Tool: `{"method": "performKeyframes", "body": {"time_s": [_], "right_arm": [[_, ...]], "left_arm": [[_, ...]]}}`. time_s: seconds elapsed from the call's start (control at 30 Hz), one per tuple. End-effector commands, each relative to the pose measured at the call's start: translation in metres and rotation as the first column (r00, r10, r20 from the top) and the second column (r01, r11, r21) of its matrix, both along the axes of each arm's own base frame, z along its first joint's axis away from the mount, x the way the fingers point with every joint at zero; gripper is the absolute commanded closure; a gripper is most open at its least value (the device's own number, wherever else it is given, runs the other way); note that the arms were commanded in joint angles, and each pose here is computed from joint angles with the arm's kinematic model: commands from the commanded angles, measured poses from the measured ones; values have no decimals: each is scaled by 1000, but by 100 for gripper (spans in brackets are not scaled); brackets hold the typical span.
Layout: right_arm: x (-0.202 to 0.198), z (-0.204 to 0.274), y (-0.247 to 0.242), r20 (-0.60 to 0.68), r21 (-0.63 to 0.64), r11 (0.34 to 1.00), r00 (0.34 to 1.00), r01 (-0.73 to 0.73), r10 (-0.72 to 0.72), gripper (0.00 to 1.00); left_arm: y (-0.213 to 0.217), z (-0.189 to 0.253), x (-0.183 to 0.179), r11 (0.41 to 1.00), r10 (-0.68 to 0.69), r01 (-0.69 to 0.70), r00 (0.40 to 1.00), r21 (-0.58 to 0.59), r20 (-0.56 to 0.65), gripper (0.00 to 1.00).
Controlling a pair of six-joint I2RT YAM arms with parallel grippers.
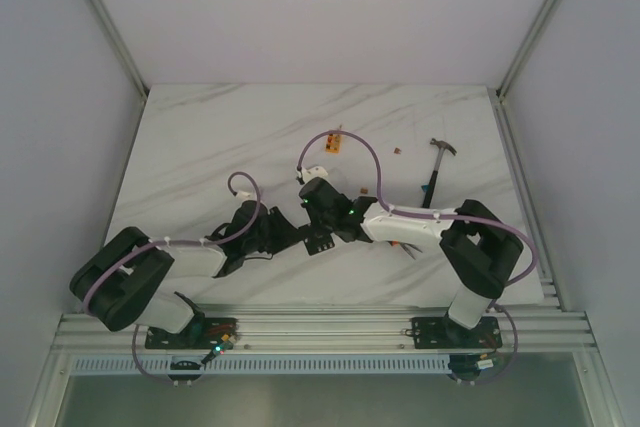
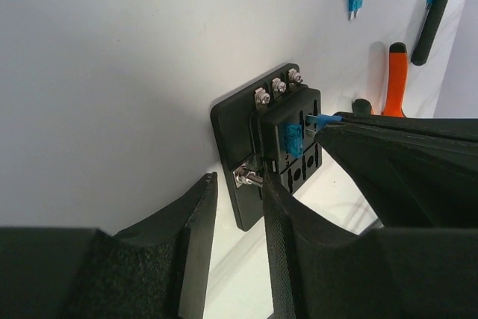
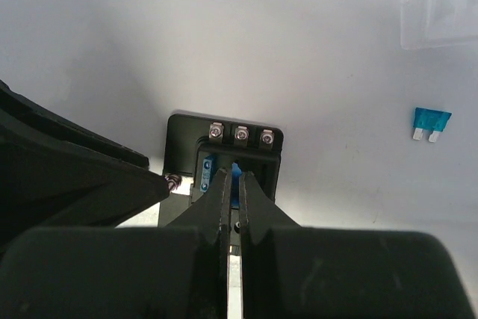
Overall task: Snap on the fuse box
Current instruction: Install the fuse at the fuse box base.
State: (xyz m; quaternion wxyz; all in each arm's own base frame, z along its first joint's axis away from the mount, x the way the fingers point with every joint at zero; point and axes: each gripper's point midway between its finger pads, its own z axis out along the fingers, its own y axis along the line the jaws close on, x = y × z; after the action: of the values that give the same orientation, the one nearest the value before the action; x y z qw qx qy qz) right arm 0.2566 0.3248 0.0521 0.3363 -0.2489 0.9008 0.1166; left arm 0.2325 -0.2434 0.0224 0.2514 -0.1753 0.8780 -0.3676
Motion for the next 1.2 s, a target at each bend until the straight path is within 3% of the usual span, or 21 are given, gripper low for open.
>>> {"method": "performKeyframes", "body": {"time_s": [0.0, 0.23, 1.0, 1.17], "right_arm": [[5, 2, 3, 20, -5, 1000, 999, 29, -29, 100], [4, -3, 2, 9, -16, 999, 999, 32, -32, 100], [-7, -13, 3, 3, -44, 999, 1000, -19, 20, 100], [-7, -4, 7, 11, -18, 999, 999, -32, 32, 90]], "left_arm": [[0, -7, -2, 1000, -3, 3, 999, 8, -33, 60], [-1, -10, -5, 1000, -6, 7, 999, 17, -44, 65], [2, -26, -17, 998, 0, 5, 996, 59, -86, 67], [4, -26, -16, 998, 6, -1, 996, 69, -86, 68]]}}
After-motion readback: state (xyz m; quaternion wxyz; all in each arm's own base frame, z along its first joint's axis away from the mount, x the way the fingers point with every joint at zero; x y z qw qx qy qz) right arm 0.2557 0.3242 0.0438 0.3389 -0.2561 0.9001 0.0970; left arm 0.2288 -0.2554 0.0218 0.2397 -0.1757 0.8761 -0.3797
